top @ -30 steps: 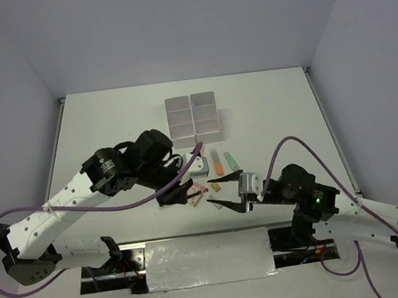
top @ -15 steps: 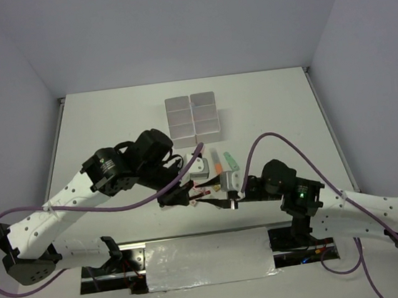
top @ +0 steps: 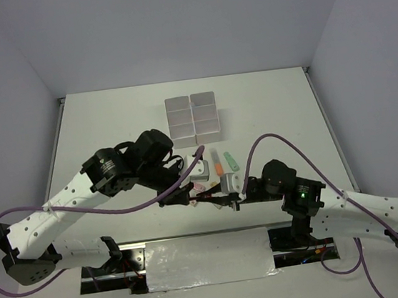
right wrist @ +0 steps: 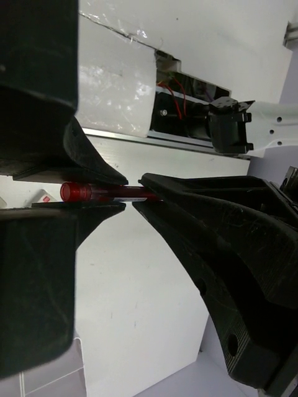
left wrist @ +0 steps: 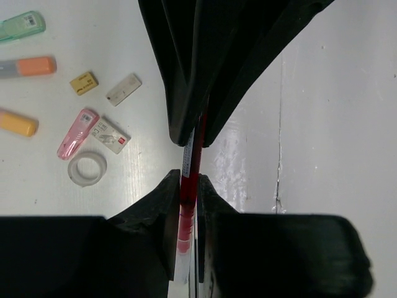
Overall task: Sort the stationery into containers
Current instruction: Close the pen cap on the pen.
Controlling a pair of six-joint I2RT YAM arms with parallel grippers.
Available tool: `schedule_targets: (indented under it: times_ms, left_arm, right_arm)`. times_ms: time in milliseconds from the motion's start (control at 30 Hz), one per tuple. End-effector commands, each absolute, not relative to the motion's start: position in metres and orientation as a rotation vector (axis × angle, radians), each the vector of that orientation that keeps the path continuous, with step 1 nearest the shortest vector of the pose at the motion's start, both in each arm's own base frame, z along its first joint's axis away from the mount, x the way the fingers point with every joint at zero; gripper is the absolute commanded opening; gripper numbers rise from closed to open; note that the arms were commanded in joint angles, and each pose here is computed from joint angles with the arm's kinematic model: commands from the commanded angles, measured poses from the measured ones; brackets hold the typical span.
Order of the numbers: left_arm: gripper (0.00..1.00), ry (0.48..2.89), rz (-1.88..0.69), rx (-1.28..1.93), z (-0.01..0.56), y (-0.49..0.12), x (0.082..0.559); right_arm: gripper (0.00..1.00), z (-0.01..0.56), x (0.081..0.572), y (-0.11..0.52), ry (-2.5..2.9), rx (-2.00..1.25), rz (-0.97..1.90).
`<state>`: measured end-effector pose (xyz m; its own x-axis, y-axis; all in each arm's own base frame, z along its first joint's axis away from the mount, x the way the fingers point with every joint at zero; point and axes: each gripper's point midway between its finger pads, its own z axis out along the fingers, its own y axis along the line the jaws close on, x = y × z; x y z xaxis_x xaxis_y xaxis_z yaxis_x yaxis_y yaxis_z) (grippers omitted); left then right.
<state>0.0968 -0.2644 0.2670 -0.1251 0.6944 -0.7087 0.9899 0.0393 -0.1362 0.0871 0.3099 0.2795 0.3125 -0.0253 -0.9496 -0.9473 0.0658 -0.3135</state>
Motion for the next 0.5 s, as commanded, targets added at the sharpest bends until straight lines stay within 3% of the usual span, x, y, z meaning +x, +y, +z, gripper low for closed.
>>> schedule_targets:
  times_ms: [0,33,67,167,200,267,467]
  left_arm:
    - [0.09,1.815,-0.827,1.620,0.283,-0.269,0.107]
    - [0.16,1.827,-0.791,1.588,0.283,-0.269,0.113]
    - [0.36,1.856,-0.706,1.522,0.284,-0.265,0.127]
    - [0.65,1.851,-0.620,1.388,0.297,-0.263,0.147]
    - [0.80,1.842,-0.593,1.359,0.301,-0.262,0.152]
    - [0.99,1.804,-0.602,1.319,0.314,-0.264,0.156]
    - [0.99,1.739,-0.597,1.227,0.341,-0.270,0.167]
  right_arm:
    - [0.00,0.315,0.090,0.306,0.937,-1.233,0.901]
    - [0.00,0.314,0.091,0.306,0.939,-1.232,0.898]
    - [0.00,0.312,0.092,0.307,0.947,-1.235,0.893]
    - [0.00,0.306,0.101,0.309,0.988,-1.235,0.860]
    - [0.00,0.302,0.105,0.311,1.005,-1.236,0.851]
    - [0.00,0.301,0.111,0.311,1.015,-1.219,0.840]
    - [0.00,0.297,0.134,0.310,1.065,-1.141,0.790]
